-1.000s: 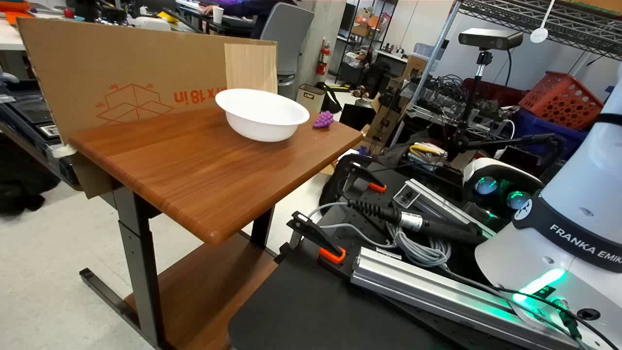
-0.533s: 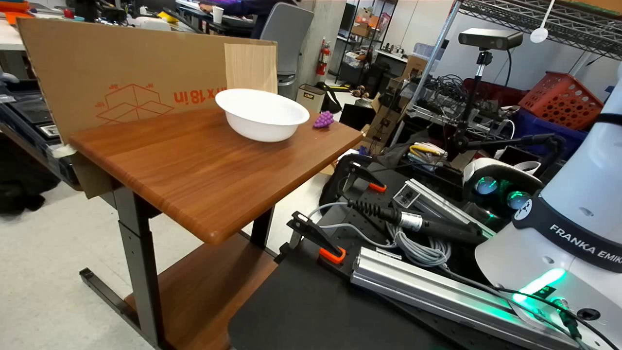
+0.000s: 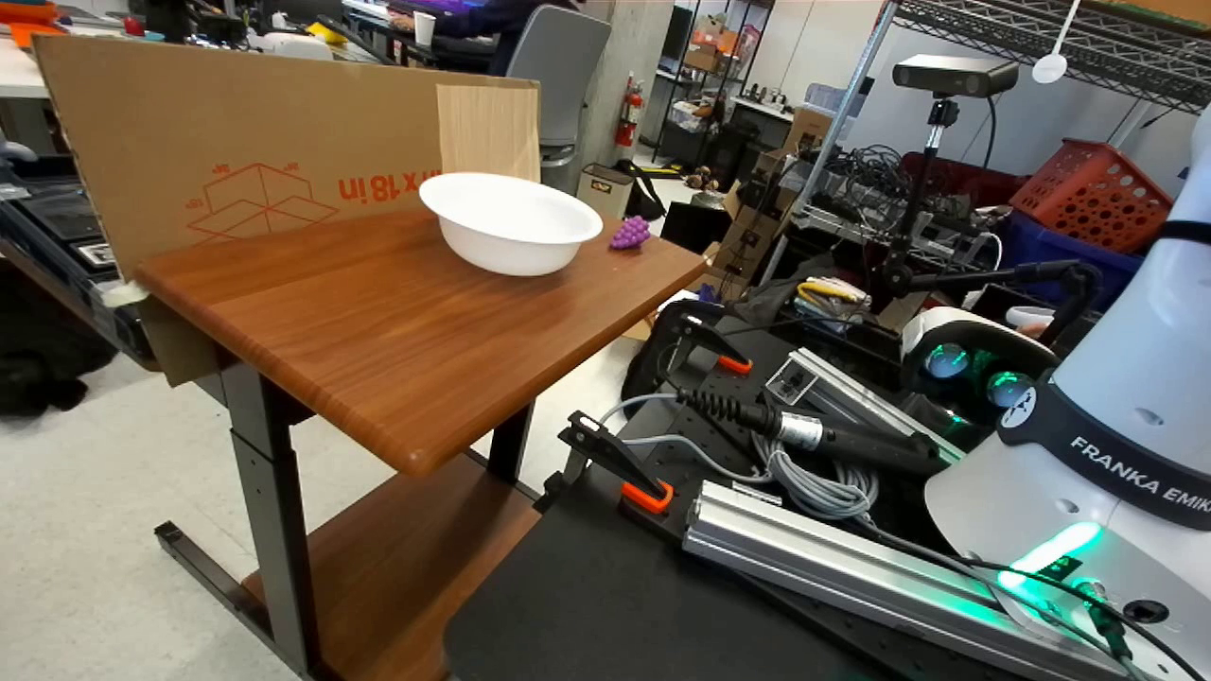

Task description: Pick up the purple object from the table and put it in the bowl

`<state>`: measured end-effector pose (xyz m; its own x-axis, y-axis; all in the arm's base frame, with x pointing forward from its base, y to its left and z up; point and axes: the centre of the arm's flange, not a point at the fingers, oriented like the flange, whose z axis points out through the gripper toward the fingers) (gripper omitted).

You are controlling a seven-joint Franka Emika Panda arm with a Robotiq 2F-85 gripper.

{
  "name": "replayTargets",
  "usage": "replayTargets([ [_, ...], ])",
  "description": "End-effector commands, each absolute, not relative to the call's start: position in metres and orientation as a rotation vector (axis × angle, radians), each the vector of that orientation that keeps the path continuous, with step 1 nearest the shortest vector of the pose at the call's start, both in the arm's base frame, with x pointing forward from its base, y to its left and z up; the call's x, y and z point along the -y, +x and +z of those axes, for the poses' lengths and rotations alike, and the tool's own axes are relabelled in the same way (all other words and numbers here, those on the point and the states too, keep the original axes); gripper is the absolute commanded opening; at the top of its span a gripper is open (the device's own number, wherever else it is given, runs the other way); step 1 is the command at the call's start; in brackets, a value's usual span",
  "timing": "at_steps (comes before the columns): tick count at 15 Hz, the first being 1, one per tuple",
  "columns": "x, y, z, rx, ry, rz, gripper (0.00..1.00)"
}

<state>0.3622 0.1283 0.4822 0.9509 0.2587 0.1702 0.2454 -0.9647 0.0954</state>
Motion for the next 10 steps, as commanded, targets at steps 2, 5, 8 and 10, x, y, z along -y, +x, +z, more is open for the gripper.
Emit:
replayTargets([
  [2, -0.085, 0.352, 0.488, -0.773, 3.014, 0.295, 1.00],
  [5, -0.056, 0.351, 0.484, -1.010, 2.977, 0.292, 1.00],
  [8, -0.028, 0.348, 0.479, -1.236, 2.937, 0.295, 1.00],
  [10, -0.004, 0.346, 0.474, -1.392, 2.906, 0.291, 1.00],
])
